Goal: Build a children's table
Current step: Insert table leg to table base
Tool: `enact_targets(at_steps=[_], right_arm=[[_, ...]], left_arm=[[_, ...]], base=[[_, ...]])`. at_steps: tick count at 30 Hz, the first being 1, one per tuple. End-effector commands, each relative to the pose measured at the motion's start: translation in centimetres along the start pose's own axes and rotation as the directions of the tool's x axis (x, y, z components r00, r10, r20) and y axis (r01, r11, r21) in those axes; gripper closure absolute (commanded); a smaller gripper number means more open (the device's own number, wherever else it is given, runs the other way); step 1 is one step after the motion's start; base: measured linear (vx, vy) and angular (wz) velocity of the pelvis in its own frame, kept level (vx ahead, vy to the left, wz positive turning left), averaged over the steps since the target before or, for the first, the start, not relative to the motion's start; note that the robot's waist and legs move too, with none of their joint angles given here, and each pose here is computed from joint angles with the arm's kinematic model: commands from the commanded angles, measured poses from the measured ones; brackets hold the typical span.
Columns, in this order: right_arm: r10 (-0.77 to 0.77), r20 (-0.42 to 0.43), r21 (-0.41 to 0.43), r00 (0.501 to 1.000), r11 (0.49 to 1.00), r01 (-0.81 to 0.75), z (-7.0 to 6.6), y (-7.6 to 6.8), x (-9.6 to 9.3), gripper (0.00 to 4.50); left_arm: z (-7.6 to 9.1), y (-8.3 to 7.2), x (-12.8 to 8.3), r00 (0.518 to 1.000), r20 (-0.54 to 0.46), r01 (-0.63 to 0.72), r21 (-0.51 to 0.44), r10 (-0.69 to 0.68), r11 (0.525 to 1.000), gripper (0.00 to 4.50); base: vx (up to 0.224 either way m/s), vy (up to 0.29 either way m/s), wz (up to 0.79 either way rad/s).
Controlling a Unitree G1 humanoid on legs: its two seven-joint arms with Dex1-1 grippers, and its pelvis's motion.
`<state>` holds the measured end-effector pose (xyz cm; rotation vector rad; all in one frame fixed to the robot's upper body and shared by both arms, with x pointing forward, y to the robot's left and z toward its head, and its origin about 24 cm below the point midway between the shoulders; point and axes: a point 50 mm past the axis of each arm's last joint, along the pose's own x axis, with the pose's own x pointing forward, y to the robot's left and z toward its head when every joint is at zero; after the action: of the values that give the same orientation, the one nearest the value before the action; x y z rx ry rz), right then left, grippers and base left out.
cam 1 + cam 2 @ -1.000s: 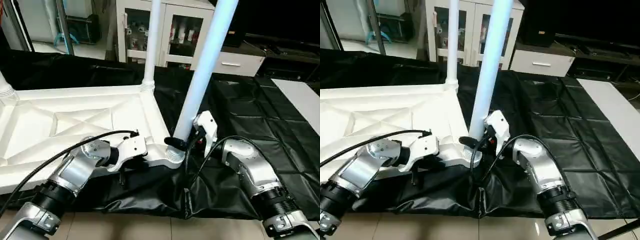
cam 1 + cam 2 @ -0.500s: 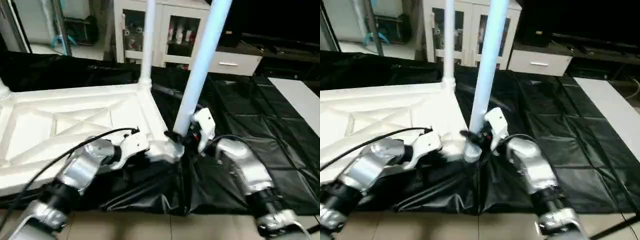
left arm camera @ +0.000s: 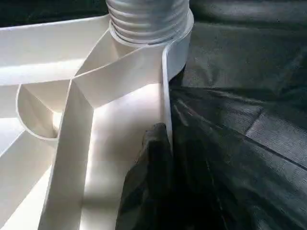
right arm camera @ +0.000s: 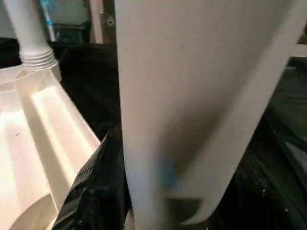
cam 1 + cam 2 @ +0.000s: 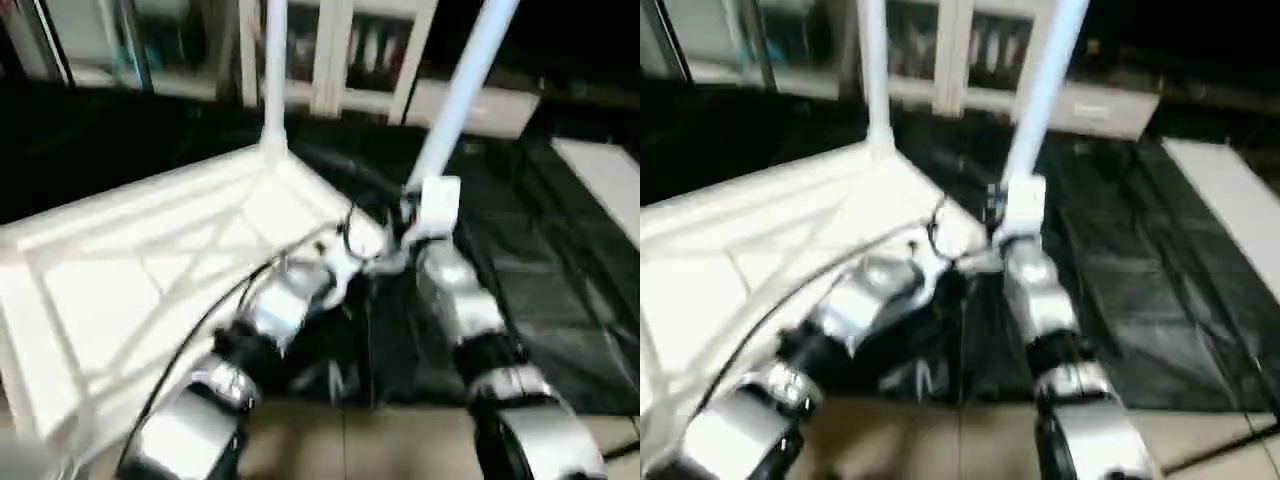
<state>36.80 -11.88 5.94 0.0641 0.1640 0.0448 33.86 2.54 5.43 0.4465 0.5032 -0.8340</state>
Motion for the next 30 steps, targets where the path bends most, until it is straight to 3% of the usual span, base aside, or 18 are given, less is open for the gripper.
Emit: enact_targets(at_steps=[1,10,13,14,21,30], right_arm=[[-0.081,-0.309,-0.043,0.947,0.997,0.071,-7.4,-1.5,-2.0,2.67],[-0.077,-0.297,-0.050,0.952,0.997,0.065,-7.3,-1.3,-1.7,2.67],[-0.018,-0.267,-0.010,0.963,1.000,0.016,-6.8,-0.8,-1.5,2.67],[-0.003,-0.253,-0.002,0.968,1.000,0.003,-6.6,-0.6,-1.4,2.11],[0.098,-0.161,0.000,0.982,0.995,-0.100,-4.7,-0.1,-0.9,1.52],[0.233,-0.062,-0.024,0.971,0.972,-0.235,-2.4,-0.6,-1.1,0.82]], left_arm=[[5.3,0.7,-1.1,0.979,0.203,-0.043,0.104,0.021,0.994,4.50],[4.6,1.3,-1.1,0.982,0.188,-0.041,0.098,0.022,0.994,4.50],[4.6,1.3,-1.1,0.982,0.188,-0.036,0.101,0.016,0.994,4.50],[4.6,1.3,-1.1,0.982,0.187,-0.034,0.101,0.015,0.994,4.50],[4.1,1.5,-1.3,0.983,0.183,-0.019,0.108,-0.001,0.994,4.50],[3.4,1.9,-1.7,0.985,0.174,0.001,0.115,-0.021,0.993,4.50]], base=[[0.000,0.000,0.00],[0.000,0.000,0.00],[0.000,0.000,0.00],[0.000,0.000,0.00],[0.000,0.000,0.00],[0.000,0.000,0.00]])
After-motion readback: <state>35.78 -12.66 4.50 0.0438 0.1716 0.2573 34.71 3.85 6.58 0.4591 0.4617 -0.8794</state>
